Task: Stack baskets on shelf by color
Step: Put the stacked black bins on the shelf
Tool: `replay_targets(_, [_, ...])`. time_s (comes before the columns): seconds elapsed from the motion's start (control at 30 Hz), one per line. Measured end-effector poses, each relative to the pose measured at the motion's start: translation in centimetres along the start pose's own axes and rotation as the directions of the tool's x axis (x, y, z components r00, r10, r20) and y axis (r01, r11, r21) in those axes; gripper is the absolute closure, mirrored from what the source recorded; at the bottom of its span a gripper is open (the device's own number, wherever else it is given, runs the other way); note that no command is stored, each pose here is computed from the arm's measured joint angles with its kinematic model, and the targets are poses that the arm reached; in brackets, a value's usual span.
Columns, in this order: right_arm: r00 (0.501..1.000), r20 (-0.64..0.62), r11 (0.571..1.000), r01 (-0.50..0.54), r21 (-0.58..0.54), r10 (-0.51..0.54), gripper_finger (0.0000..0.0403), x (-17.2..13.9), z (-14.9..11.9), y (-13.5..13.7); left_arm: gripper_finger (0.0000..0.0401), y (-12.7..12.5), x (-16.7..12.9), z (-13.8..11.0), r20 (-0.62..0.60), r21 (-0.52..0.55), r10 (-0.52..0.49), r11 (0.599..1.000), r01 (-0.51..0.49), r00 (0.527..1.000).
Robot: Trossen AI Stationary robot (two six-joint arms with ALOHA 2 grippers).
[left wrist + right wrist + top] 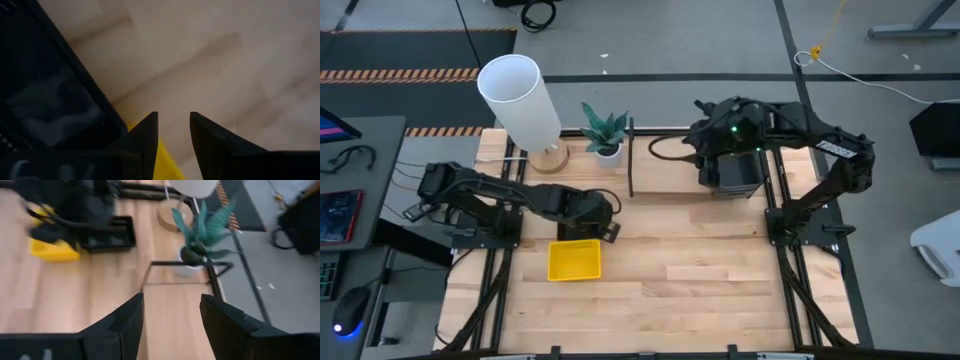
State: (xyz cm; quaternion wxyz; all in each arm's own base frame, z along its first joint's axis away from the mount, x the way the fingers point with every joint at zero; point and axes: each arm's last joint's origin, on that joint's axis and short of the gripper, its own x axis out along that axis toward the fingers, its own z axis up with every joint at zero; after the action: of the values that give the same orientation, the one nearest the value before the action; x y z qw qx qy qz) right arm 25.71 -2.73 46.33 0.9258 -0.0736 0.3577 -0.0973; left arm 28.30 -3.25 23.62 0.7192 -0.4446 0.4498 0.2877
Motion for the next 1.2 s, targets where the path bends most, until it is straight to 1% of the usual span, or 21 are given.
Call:
replay_targets(0.13, [0.997, 0.030, 0.998, -0.069, -0.001, 0.069, 0.0204, -0.6, 0.0, 0.2, 0.0274, 0.4, 0.7, 1.2, 0.046, -0.084, 0.035, 0.996, -0.031, 0.998])
replay_targets(0.23, [0.997, 0.014, 0.997, -0.079, -0.008, 0.079, 0.0204, -1.1, -0.3, 0.4, 0.0256, 0.5, 1.2, 2.2, 0.056, -0.135, 0.032, 0.991, -0.024, 0.998])
replay_targets(0.27, [0.997, 0.011, 0.997, -0.082, -0.007, 0.082, 0.0204, -1.3, -0.4, 0.5, 0.0248, 0.7, 1.4, 2.4, 0.054, -0.148, 0.047, 0.988, -0.038, 0.997])
replay_targets(0.33, [0.996, -0.007, 0.996, -0.084, -0.003, 0.084, 0.0204, -1.6, -0.7, 0.5, 0.0231, 0.7, 1.9, 2.9, 0.063, -0.176, 0.045, 0.984, -0.033, 0.997])
replay_targets(0.47, [0.996, -0.016, 0.996, -0.088, -0.001, 0.088, 0.0204, -1.8, -1.3, 0.7, 0.0198, 1.0, 3.2, 3.4, 0.051, -0.218, 0.086, 0.973, -0.073, 0.995])
replay_targets(0.57, [0.996, -0.012, 0.996, -0.087, 0.009, 0.087, 0.0204, -1.7, -1.9, 0.7, 0.0184, 1.2, 4.0, 3.4, 0.031, -0.239, 0.109, 0.966, -0.099, 0.994])
replay_targets(0.7, [0.996, -0.014, 0.996, -0.088, 0.033, 0.089, 0.0204, -1.5, -3.2, 0.9, 0.0180, 1.2, 5.1, 3.3, 0.015, -0.261, 0.133, 0.957, -0.124, 0.991])
replay_targets(0.9, [0.996, 0.009, 0.993, -0.092, 0.069, 0.092, 0.0204, -0.8, -4.9, 1.3, 0.0188, 1.3, 6.3, 3.3, 0.008, -0.281, 0.163, 0.947, -0.154, 0.987])
replay_targets(1.03, [0.991, 0.024, 0.985, -0.136, 0.108, 0.134, 0.0204, -0.2, -6.0, 1.7, 0.0190, 1.5, 6.8, 3.8, 0.011, -0.301, 0.171, 0.940, -0.160, 0.985])
replay_targets(1.2, [0.990, 0.024, 0.980, -0.142, 0.140, 0.139, 0.0204, 0.5, -7.1, 2.0, 0.0190, 1.8, 7.2, 4.2, 0.012, -0.326, 0.177, 0.931, -0.164, 0.984])
